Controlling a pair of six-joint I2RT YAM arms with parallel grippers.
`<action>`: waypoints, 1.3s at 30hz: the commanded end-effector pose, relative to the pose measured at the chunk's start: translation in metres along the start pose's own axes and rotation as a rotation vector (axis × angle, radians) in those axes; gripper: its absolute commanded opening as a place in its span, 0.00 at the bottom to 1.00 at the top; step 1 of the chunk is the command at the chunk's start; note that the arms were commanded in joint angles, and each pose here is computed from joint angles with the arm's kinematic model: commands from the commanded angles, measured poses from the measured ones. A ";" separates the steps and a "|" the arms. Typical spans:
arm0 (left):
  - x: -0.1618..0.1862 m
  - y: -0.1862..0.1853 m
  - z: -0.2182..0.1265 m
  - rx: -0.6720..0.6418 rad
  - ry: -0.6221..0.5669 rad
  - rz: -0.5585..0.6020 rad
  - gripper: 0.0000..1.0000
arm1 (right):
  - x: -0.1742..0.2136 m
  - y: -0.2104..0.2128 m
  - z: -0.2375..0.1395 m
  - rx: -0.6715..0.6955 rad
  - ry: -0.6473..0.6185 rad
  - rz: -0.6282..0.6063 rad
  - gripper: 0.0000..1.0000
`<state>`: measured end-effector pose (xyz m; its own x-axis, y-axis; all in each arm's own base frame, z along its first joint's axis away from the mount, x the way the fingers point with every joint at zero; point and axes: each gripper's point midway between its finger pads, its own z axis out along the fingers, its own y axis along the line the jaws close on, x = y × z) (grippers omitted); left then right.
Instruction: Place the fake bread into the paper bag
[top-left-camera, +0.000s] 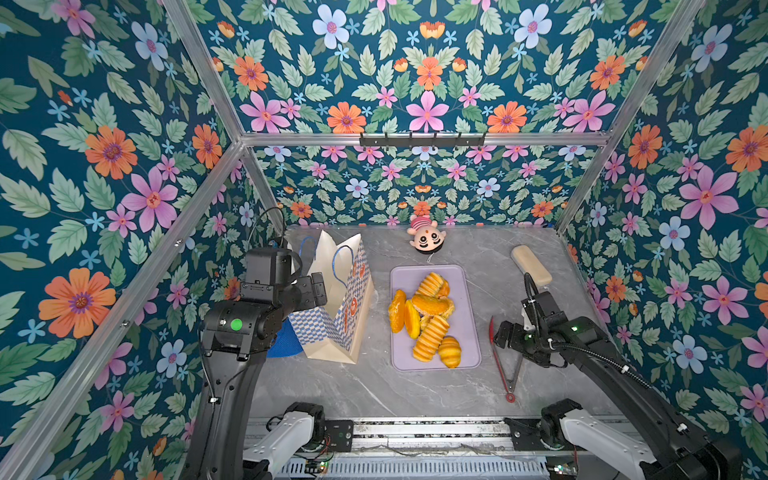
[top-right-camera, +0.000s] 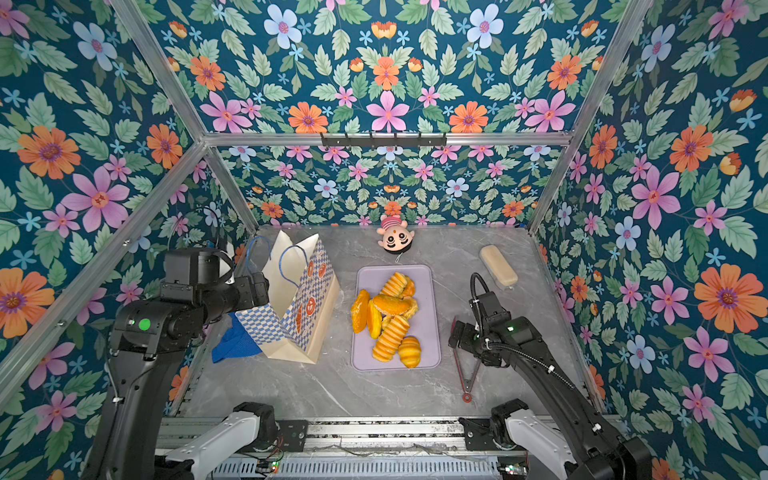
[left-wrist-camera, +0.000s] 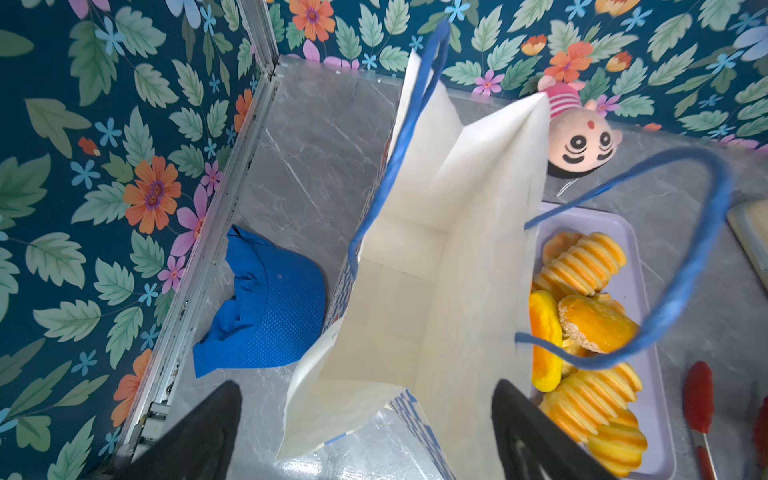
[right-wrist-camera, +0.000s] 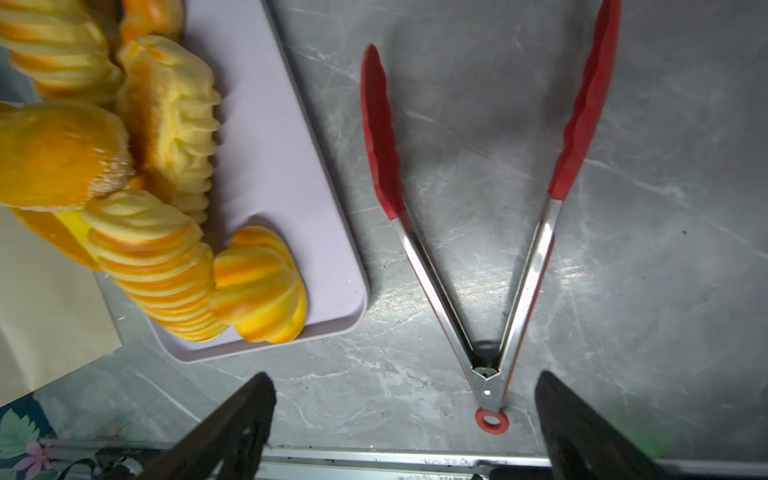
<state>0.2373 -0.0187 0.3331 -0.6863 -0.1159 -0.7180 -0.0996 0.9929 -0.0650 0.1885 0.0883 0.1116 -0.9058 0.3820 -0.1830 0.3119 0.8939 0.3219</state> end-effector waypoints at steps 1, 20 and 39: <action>0.008 -0.001 0.000 0.016 0.008 -0.021 0.97 | 0.015 -0.011 0.008 0.024 0.050 0.060 0.97; -0.010 -0.023 0.001 0.136 -0.058 -0.065 1.00 | 0.033 -0.035 0.060 0.087 0.113 0.121 0.92; -0.014 -0.028 0.008 0.155 -0.082 -0.052 1.00 | 0.031 -0.037 0.085 0.258 0.158 0.011 0.94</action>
<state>0.2514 -0.0434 0.3346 -0.6411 -0.1773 -0.7467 -0.0303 0.9781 -0.2061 0.1703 0.0874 0.0170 -0.9300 0.3672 -0.0179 0.3648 0.9277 0.0796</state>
